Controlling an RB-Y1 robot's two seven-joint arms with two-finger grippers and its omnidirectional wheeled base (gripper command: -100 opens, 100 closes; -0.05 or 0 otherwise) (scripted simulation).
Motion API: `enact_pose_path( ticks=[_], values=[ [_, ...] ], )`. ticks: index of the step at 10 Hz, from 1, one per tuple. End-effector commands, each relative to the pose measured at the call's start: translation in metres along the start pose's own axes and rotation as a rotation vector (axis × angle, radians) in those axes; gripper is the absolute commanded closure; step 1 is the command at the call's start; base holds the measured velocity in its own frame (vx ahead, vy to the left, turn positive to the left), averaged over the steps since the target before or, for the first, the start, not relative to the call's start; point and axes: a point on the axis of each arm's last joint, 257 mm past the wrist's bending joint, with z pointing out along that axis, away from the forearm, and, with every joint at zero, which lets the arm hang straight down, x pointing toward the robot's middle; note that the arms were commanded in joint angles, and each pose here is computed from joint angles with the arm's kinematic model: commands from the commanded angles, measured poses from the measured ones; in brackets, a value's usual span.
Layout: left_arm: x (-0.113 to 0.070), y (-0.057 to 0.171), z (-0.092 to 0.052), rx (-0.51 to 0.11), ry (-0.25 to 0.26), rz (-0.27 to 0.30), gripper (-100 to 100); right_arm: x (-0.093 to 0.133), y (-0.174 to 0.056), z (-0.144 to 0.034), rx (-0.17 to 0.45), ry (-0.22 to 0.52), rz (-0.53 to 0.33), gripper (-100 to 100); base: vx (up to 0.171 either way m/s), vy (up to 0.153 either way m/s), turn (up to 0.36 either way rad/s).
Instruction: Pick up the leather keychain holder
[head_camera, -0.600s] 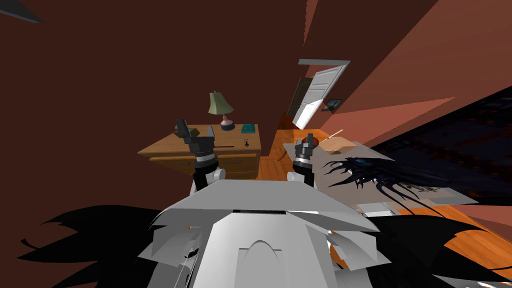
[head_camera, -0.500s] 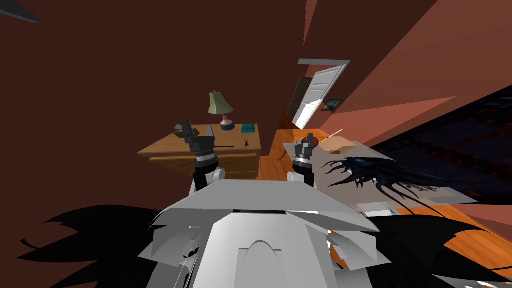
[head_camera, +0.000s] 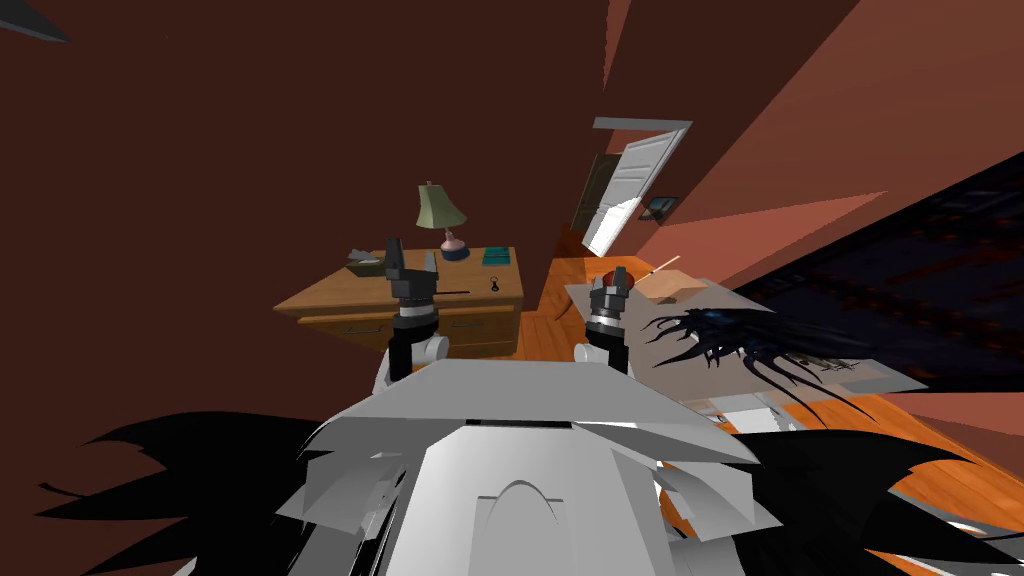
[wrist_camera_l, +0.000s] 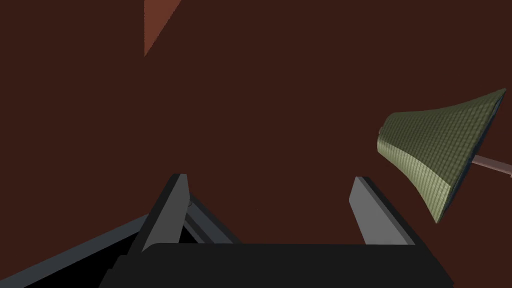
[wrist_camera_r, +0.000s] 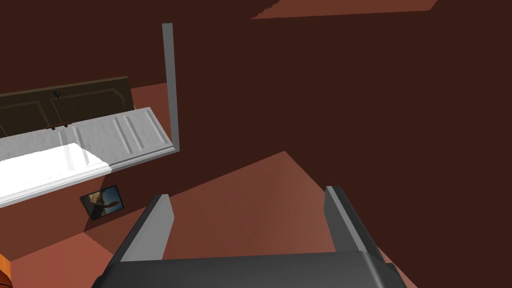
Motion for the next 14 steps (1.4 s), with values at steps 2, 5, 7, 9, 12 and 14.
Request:
enact_pose_path(
  ticks=[2,5,7,9,12,14],
  values=[
    [0.014,0.013,0.008,-0.043,0.052,-0.010,-100,0.000,0.000,0.000,0.000,0.000,0.000,0,-0.035,0.034,-0.068],
    [0.020,0.023,0.011,-0.081,0.075,-0.014,-100,0.000,0.000,0.000,0.000,0.000,0.000,0,-0.031,0.036,-0.037],
    [0.027,0.032,0.014,-0.111,0.098,-0.019,-100,0.000,0.000,0.000,0.000,0.000,0.000,0,-0.022,0.027,-0.051],
    [0.034,0.041,0.017,-0.144,0.121,-0.023,-100,0.000,0.000,0.000,0.000,0.000,0.000,0,-0.025,0.028,-0.058],
    [0.049,0.055,0.023,-0.197,0.169,-0.030,-100,0.000,0.000,0.000,0.000,0.000,0.000,0,-0.035,0.034,-0.060],
    [0.057,0.064,0.026,-0.231,0.193,-0.032,-100,0.000,0.000,0.000,0.000,0.000,0.000,0,-0.028,0.033,-0.067]
  ],
)
